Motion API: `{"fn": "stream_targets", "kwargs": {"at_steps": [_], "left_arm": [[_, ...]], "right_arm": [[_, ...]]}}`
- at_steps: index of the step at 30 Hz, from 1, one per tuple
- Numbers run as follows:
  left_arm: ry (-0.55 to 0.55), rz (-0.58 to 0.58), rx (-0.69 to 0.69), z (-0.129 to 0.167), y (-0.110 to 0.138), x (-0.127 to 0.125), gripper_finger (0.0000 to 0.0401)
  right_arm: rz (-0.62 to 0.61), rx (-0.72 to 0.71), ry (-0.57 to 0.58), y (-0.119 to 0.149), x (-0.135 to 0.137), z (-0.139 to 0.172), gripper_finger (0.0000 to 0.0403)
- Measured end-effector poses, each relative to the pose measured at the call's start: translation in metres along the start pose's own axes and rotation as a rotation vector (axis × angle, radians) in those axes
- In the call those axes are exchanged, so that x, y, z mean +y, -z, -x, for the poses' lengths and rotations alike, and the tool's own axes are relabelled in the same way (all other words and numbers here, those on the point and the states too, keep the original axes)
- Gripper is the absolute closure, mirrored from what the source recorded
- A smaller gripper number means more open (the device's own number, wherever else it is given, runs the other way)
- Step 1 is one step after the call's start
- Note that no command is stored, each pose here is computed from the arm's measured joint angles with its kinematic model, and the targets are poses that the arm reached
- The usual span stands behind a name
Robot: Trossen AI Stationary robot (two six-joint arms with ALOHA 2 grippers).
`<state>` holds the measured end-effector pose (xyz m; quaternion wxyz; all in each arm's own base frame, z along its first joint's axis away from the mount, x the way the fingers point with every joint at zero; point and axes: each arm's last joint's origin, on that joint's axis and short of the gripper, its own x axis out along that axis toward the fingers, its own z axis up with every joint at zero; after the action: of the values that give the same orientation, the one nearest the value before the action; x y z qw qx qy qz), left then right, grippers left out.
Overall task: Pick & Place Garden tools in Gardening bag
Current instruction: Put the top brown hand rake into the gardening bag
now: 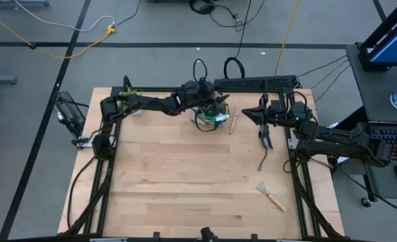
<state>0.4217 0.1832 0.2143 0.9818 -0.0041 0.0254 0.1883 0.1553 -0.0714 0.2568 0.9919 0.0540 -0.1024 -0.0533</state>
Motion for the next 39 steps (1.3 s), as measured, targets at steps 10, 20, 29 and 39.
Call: {"fn": "stream_targets", "kwargs": {"at_steps": [10, 20, 29, 39], "left_arm": [[-0.007, -0.102, -0.136, 0.028, -0.067, -0.001, 0.0138], [-0.129, -0.173, -0.043, 0.08, -0.127, 0.002, 0.0155], [-0.189, -0.143, 0.04, 0.126, -0.159, 0.002, 0.0154], [-0.245, -0.113, 0.103, 0.167, -0.178, -0.007, 0.0199]], "right_arm": [[0.007, -0.019, -0.004, -0.002, 0.0, 0.0, 0.0403], [0.019, -0.046, -0.013, -0.005, 0.001, 0.0, 0.0403], [0.019, -0.049, -0.013, -0.005, 0.001, 0.0, 0.0403], [0.019, -0.048, -0.014, -0.005, 0.001, 0.0, 0.0403]]}}
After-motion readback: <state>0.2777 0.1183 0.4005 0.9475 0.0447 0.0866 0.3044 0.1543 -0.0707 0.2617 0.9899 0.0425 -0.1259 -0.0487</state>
